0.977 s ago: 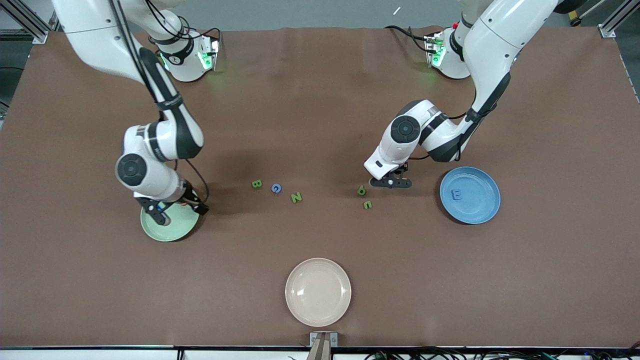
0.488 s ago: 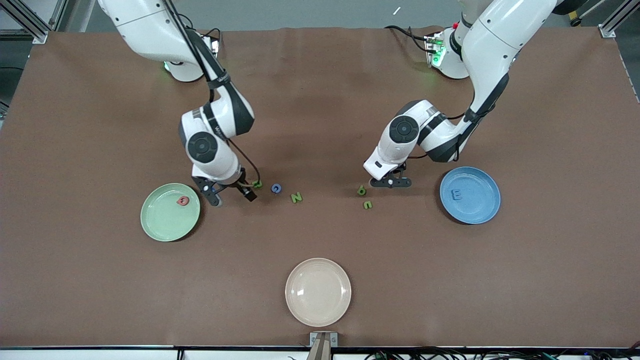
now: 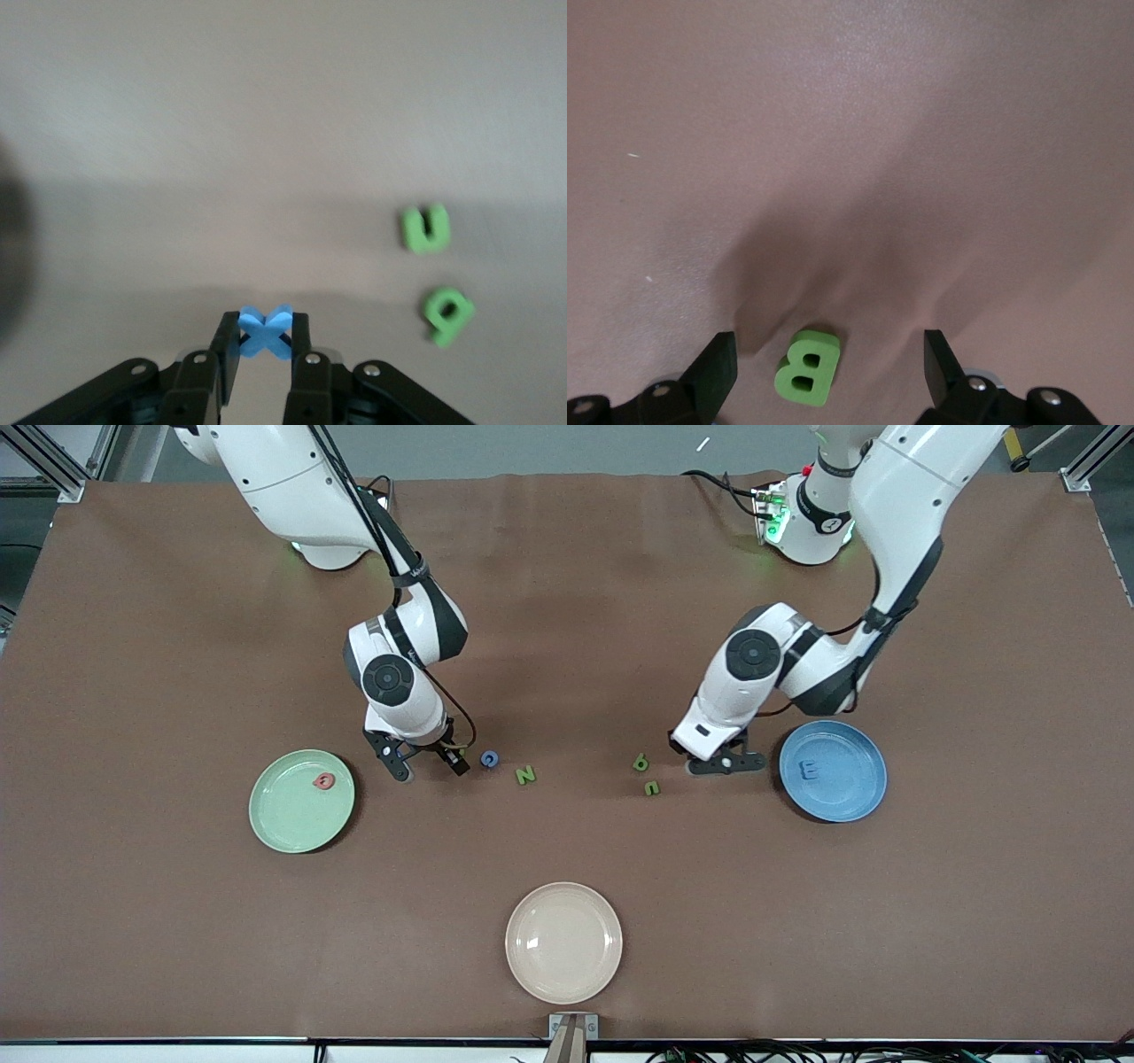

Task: Sort upper and lower case letters into plates
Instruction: 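Place the x on the blue plate while the right gripper places B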

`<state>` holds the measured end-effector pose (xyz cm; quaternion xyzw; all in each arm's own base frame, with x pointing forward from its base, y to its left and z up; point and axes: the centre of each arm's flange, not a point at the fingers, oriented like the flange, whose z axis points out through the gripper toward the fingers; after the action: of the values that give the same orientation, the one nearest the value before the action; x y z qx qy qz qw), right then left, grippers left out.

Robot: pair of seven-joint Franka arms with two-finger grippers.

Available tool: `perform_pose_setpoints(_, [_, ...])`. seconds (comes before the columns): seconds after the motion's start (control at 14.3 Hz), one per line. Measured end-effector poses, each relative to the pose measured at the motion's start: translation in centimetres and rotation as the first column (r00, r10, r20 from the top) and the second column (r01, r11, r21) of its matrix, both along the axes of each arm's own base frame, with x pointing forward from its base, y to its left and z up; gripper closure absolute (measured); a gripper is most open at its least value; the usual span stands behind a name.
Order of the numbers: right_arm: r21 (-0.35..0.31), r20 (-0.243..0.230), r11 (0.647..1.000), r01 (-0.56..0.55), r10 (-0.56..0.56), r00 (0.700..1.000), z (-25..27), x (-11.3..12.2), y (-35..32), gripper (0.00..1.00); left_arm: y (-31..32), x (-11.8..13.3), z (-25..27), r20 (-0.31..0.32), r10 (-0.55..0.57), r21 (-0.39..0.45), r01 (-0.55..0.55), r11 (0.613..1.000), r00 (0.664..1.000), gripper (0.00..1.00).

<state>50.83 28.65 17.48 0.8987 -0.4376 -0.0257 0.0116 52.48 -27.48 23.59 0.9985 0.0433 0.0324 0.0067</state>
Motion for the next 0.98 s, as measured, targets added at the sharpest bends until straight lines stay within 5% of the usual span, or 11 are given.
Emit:
perform_pose_setpoints(0.28, [0.000, -0.001, 1.000, -0.001, 0.001, 1.000, -0.1, -0.1, 0.1, 0.29, 9.0, 2.2, 1.5, 0.014, -0.027, 0.046, 0.026, 0.999, 1.000, 0.73])
perform_pose_setpoints(0.56, [0.000, -0.001, 1.000, -0.001, 0.001, 1.000, 0.3, 0.1, 0.1, 0.71, 16.8, 1.5, 0.3, -0.037, -0.072, 0.081, 0.075, 0.994, 0.997, 0.73])
perform_pose_setpoints(0.98, [-0.010, -0.016, 1.000, -0.001, 0.000, 1.000, 0.6, 0.6, -0.7, 0.75, 21.3, -0.4, -1.5, -0.098, -0.106, 0.090, 0.115, 0.989, 0.990, 0.73])
